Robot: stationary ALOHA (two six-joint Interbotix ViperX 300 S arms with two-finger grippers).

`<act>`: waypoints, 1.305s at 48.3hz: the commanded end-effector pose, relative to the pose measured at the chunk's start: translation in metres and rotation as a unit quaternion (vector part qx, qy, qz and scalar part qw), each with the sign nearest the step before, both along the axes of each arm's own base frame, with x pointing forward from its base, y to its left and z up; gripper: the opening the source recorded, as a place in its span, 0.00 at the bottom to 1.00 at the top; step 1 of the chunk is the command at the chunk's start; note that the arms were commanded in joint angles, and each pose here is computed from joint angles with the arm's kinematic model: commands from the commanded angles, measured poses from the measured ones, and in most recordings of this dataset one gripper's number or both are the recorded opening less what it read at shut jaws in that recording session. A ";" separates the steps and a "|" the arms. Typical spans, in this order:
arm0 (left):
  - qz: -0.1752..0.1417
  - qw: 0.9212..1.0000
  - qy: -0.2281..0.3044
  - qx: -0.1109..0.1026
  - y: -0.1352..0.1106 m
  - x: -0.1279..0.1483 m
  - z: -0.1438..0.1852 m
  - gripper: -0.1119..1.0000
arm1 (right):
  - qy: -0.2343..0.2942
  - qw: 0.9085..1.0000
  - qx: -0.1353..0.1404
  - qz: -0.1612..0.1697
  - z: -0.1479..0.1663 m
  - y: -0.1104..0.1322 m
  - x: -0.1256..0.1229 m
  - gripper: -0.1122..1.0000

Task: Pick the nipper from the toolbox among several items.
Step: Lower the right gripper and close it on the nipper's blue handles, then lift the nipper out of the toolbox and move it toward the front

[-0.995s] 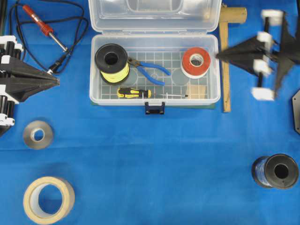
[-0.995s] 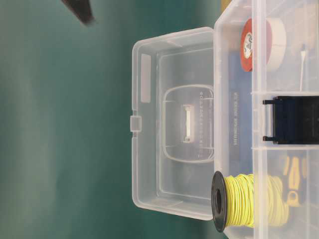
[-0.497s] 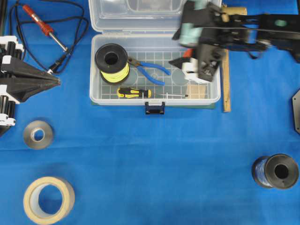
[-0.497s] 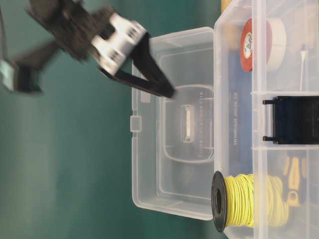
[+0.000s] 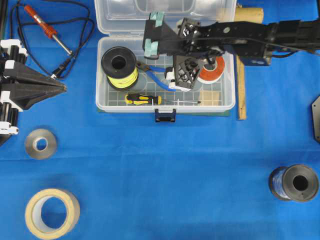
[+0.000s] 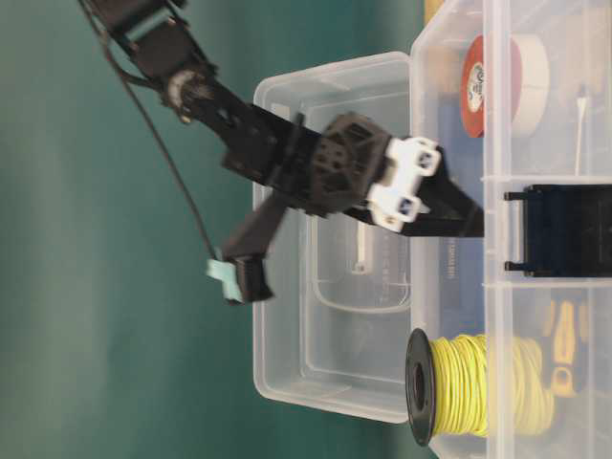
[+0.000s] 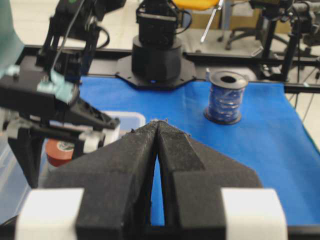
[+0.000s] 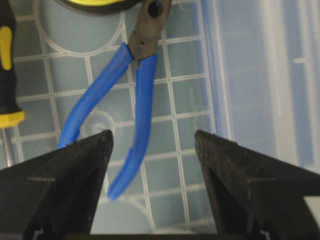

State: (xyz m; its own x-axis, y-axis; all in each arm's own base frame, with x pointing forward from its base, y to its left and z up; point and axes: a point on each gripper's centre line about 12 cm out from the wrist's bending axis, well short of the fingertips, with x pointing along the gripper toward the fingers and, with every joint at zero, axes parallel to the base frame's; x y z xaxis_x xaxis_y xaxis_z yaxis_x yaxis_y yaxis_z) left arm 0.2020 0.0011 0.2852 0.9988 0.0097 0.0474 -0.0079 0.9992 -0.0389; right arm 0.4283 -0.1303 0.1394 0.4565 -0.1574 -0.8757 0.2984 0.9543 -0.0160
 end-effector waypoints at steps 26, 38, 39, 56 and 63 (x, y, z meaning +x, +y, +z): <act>0.011 1.000 0.007 -0.002 0.005 0.002 0.001 0.10 | 0.002 1.000 0.007 0.000 -0.022 0.000 0.014 0.21; 0.013 1.000 0.008 -0.003 0.005 0.001 0.002 0.10 | -0.033 0.999 -0.003 -0.013 0.018 -0.008 0.004 0.22; 0.013 1.000 0.008 -0.003 0.005 0.001 0.001 0.10 | -0.040 0.999 -0.007 -0.014 0.026 -0.009 0.002 0.22; 0.013 1.000 0.007 -0.003 0.006 0.001 0.002 0.10 | -0.126 0.991 -0.032 -0.019 0.117 0.001 -0.034 0.22; 0.013 1.000 0.007 -0.003 0.006 0.001 0.002 0.10 | -0.153 0.988 -0.032 0.010 0.136 0.032 -0.046 0.22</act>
